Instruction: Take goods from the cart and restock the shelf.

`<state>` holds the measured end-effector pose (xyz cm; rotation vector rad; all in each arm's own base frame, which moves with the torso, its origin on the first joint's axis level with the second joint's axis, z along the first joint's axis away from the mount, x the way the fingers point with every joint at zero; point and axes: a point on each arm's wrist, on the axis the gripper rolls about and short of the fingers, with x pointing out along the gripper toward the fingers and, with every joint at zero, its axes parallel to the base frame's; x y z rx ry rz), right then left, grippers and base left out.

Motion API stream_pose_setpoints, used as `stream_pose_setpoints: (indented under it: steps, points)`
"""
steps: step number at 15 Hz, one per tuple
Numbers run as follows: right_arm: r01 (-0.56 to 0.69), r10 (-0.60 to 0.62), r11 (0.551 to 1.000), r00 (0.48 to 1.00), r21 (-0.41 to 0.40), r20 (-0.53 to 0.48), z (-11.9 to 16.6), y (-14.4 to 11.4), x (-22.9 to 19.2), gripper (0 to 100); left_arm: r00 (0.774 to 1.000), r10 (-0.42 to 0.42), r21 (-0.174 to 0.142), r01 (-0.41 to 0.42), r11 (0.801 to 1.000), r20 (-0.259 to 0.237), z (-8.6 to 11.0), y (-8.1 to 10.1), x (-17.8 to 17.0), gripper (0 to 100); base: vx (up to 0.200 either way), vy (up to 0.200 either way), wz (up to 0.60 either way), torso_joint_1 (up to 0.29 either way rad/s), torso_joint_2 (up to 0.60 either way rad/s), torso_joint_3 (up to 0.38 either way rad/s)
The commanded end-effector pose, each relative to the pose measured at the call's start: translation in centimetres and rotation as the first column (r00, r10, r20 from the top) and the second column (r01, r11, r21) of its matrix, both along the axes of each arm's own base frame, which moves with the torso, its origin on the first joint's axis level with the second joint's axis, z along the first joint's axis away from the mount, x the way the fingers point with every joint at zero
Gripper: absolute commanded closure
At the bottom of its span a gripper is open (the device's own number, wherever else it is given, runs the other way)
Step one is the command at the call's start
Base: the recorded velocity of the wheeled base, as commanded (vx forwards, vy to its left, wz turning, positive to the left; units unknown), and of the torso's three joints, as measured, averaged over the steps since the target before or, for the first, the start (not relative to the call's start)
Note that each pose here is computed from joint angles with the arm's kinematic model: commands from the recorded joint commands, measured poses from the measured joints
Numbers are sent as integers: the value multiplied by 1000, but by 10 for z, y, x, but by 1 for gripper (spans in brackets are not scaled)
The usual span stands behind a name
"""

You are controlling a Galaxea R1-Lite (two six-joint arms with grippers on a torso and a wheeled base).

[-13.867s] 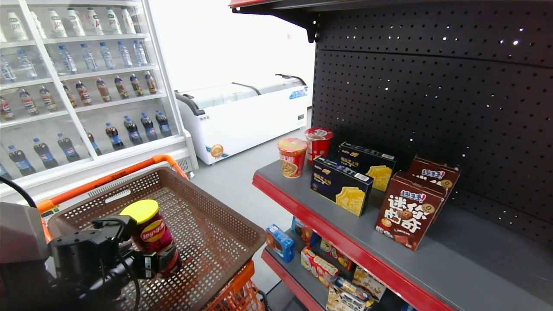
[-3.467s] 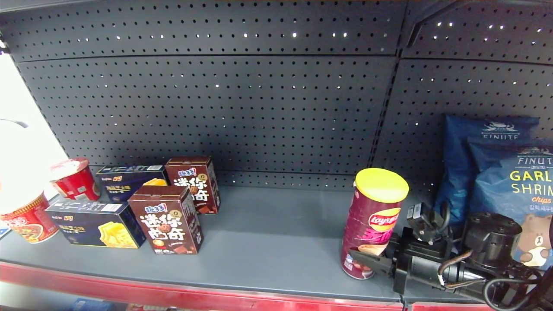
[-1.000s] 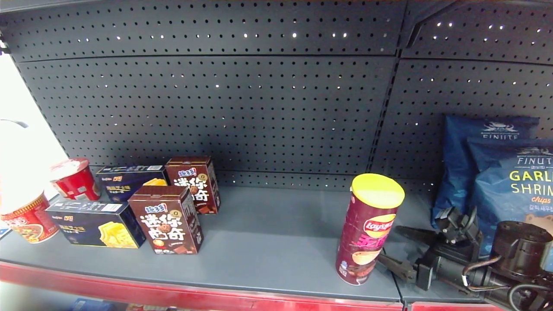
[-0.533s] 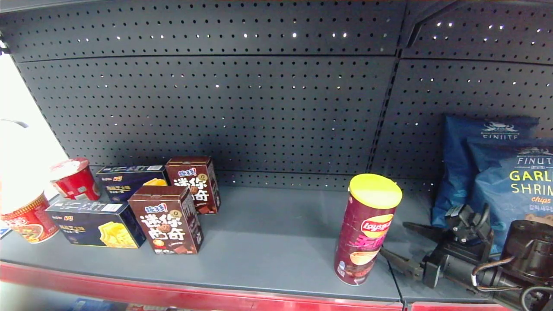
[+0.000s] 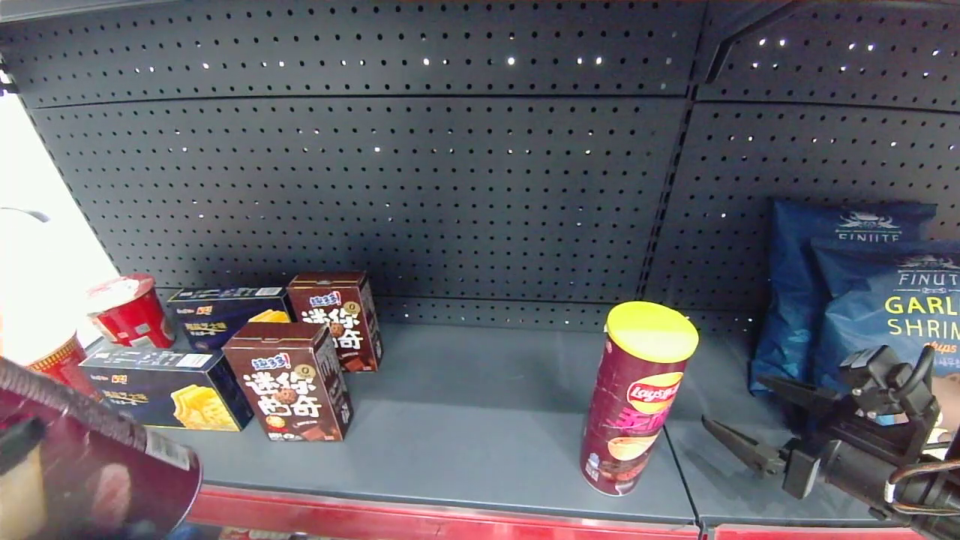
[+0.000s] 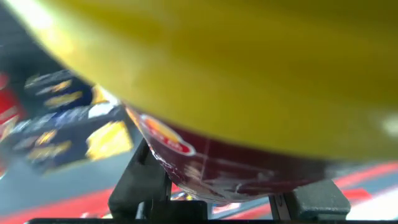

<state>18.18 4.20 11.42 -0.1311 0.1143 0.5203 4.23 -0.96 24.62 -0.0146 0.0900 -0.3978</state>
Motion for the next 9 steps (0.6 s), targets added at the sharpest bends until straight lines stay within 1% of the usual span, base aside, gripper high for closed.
stream_pose_setpoints:
  steps: [1, 2, 3, 4, 6, 7, 8, 9]
  points:
    - [39, -40, 999, 994, 8, 101, 36, 0, -24, 0, 996, -51, -2, 51, 999, -76, 15, -4, 52, 100, 0, 0, 0, 0, 0, 0]
    - [69, -70, 998, 991, 11, 112, 47, 1, -31, 0, 997, -56, -4, 56, 998, -48, 17, -5, 62, 100, 0, 0, 0, 0, 0, 0]
    - [77, -78, 997, 990, 13, 121, 51, 0, -33, 0, 997, -62, -4, 62, 998, -49, 17, -6, 67, 100, 0, 0, 0, 0, 0, 0]
    - [88, -89, 996, 987, 19, 133, 58, -2, -39, 0, 994, -92, -2, 92, 996, -63, 16, -11, 76, 100, 0, 0, 0, 0, 0, 0]
    - [138, -138, 990, 985, 8, 104, 67, -3, -50, 0, 983, -163, 1, 164, 986, -84, 13, -23, 83, 100, 0, 0, 0, 0, 0, 0]
    - [160, -159, 987, 983, 2, 88, 72, -3, -55, 0, 979, -172, 6, 174, 985, -105, 9, -27, 88, 100, 0, 0, 0, 0, 0, 0]
    - [188, -188, 982, 980, 5, 71, 76, -4, -58, 0, 978, -162, 13, 165, 986, -129, 6, -31, 95, 100, 0, 0, 0, 0, 0, 0]
    - [208, -208, 978, 976, 7, 59, 75, -5, -58, 0, 979, -159, 15, 163, 987, -129, 6, -34, 104, 100, 0, 0, 0, 0, 0, 0]
